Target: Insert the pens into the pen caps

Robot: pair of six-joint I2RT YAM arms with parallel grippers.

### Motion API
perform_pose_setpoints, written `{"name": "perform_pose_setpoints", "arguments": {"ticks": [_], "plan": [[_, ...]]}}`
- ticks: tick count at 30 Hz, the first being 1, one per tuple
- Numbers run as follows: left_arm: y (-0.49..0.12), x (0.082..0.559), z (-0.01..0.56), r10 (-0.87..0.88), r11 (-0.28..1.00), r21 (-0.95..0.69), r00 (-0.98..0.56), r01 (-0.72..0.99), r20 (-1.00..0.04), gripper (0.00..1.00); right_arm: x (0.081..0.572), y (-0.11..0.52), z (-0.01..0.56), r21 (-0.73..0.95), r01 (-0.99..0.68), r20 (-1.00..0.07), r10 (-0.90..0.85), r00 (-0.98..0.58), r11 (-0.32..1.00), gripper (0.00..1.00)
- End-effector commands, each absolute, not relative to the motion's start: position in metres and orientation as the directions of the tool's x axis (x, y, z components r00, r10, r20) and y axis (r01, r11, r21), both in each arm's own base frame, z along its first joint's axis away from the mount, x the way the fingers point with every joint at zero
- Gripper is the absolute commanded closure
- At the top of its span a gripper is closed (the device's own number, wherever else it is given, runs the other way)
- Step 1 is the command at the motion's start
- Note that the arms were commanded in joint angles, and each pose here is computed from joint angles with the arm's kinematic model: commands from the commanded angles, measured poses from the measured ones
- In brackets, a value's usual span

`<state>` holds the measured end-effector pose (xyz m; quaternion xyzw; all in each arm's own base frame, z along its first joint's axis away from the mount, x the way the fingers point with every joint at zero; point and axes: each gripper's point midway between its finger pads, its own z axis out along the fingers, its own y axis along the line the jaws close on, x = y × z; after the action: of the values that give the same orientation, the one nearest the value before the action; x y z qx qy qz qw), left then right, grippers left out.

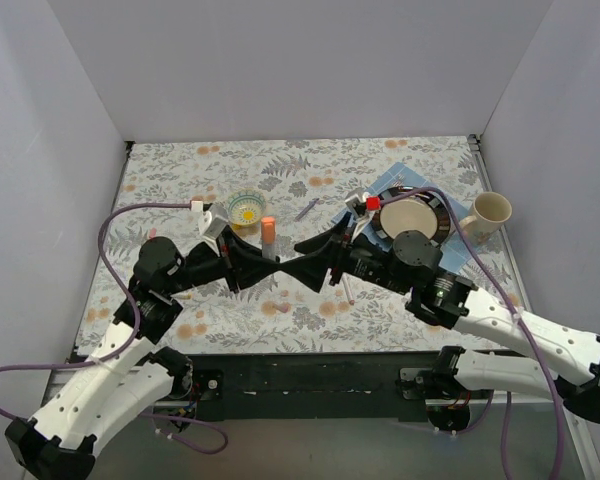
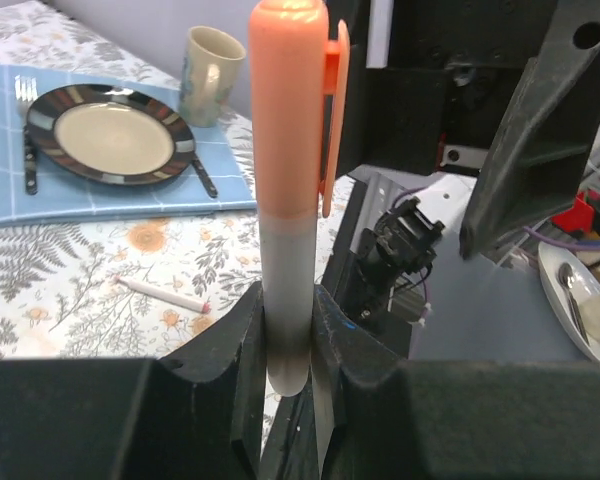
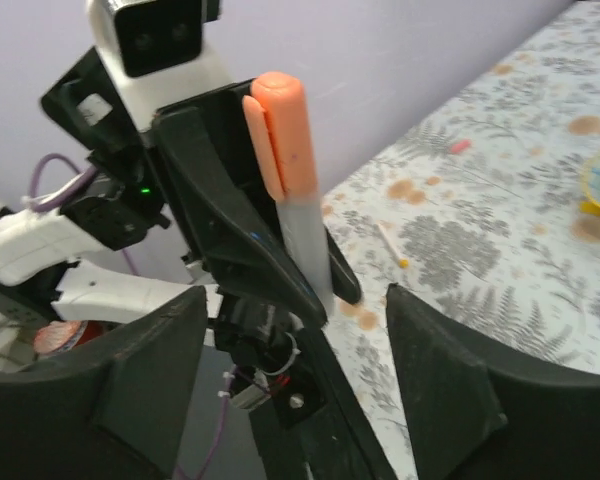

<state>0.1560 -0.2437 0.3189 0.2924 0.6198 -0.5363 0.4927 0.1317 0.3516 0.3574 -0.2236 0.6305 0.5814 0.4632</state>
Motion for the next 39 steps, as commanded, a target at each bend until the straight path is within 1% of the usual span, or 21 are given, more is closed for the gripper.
{"name": "perform_pose_setpoints", "arguments": {"ticks": [1, 2, 3, 4, 5, 6, 7, 8, 9, 13, 20, 24, 26, 27, 28, 31, 39], "plan": [[-0.226, 0.188, 0.273, -0.192, 0.483, -0.496, -0.466, 0.722, -0.864, 1.00, 0.155, 0.309, 0.346, 0.510, -0.732, -0.860, 0.280, -0.426, 0.452, 0.16], [-0.225, 0.193, 0.265, -0.196, 0.512, -0.522, -0.500, 0.682, -0.844, 1.00, 0.154, 0.298, 0.350, 0.515, -0.725, -0.857, 0.307, -0.415, 0.457, 0.13], [-0.222, 0.201, 0.258, -0.211, 0.551, -0.540, -0.520, 0.636, -0.828, 1.00, 0.155, 0.292, 0.345, 0.522, -0.710, -0.853, 0.315, -0.417, 0.473, 0.11], [-0.221, 0.204, 0.248, -0.213, 0.570, -0.565, -0.557, 0.596, -0.802, 1.00, 0.158, 0.287, 0.330, 0.533, -0.680, -0.846, 0.316, -0.430, 0.502, 0.11], [-0.223, 0.209, 0.233, -0.215, 0.587, -0.598, -0.606, 0.546, -0.765, 1.00, 0.155, 0.279, 0.332, 0.540, -0.676, -0.842, 0.336, -0.422, 0.502, 0.11], [-0.225, 0.211, 0.223, -0.241, 0.590, -0.646, -0.659, 0.484, -0.713, 1.00, 0.155, 0.275, 0.326, 0.543, -0.668, -0.840, 0.337, -0.425, 0.510, 0.11], [-0.226, 0.215, 0.215, -0.255, 0.601, -0.668, -0.686, 0.440, -0.681, 1.00, 0.157, 0.271, 0.313, 0.542, -0.652, -0.840, 0.332, -0.429, 0.530, 0.10], [-0.228, 0.217, 0.205, -0.258, 0.609, -0.683, -0.713, 0.404, -0.652, 1.00, 0.155, 0.265, 0.313, 0.546, -0.649, -0.838, 0.343, -0.425, 0.530, 0.10], [-0.231, 0.221, 0.184, -0.253, 0.632, -0.697, -0.760, 0.339, -0.599, 1.00, 0.156, 0.263, 0.309, 0.545, -0.642, -0.838, 0.343, -0.424, 0.539, 0.10], [-0.230, 0.234, 0.143, -0.274, 0.702, -0.681, -0.804, 0.207, -0.527, 1.00, 0.155, 0.255, 0.298, 0.541, -0.625, -0.840, 0.329, -0.431, 0.563, 0.10], [-0.224, 0.248, 0.105, -0.317, 0.768, -0.635, -0.817, 0.076, -0.482, 1.00, 0.152, 0.256, 0.288, 0.537, -0.626, -0.841, 0.304, -0.447, 0.565, 0.10], [-0.203, 0.255, 0.070, -0.319, 0.858, -0.512, -0.825, -0.041, -0.467, 1.00, 0.149, 0.263, 0.285, 0.550, -0.635, -0.833, 0.295, -0.469, 0.543, 0.10], [-0.193, 0.251, 0.057, -0.304, 0.884, -0.462, -0.836, -0.070, -0.456, 1.00, 0.146, 0.266, 0.284, 0.555, -0.640, -0.829, 0.285, -0.482, 0.532, 0.10], [-0.192, 0.249, 0.055, -0.294, 0.890, -0.450, -0.842, -0.070, -0.452, 0.99, 0.146, 0.266, 0.283, 0.556, -0.639, -0.828, 0.283, -0.484, 0.532, 0.10], [-0.182, 0.251, 0.050, -0.295, 0.909, -0.407, -0.834, -0.094, -0.466, 0.95, 0.146, 0.266, 0.281, 0.557, -0.638, -0.827, 0.281, -0.487, 0.532, 0.10], [-0.174, 0.246, 0.042, -0.267, 0.930, -0.354, -0.850, -0.103, -0.455, 0.91, 0.146, 0.266, 0.281, 0.559, -0.639, -0.826, 0.285, -0.486, 0.529, 0.10], [-0.161, 0.232, 0.025, -0.259, 0.949, -0.276, -0.879, -0.154, -0.400, 0.77, 0.144, 0.267, 0.287, 0.561, -0.647, -0.825, 0.286, -0.487, 0.516, 0.10]]}}
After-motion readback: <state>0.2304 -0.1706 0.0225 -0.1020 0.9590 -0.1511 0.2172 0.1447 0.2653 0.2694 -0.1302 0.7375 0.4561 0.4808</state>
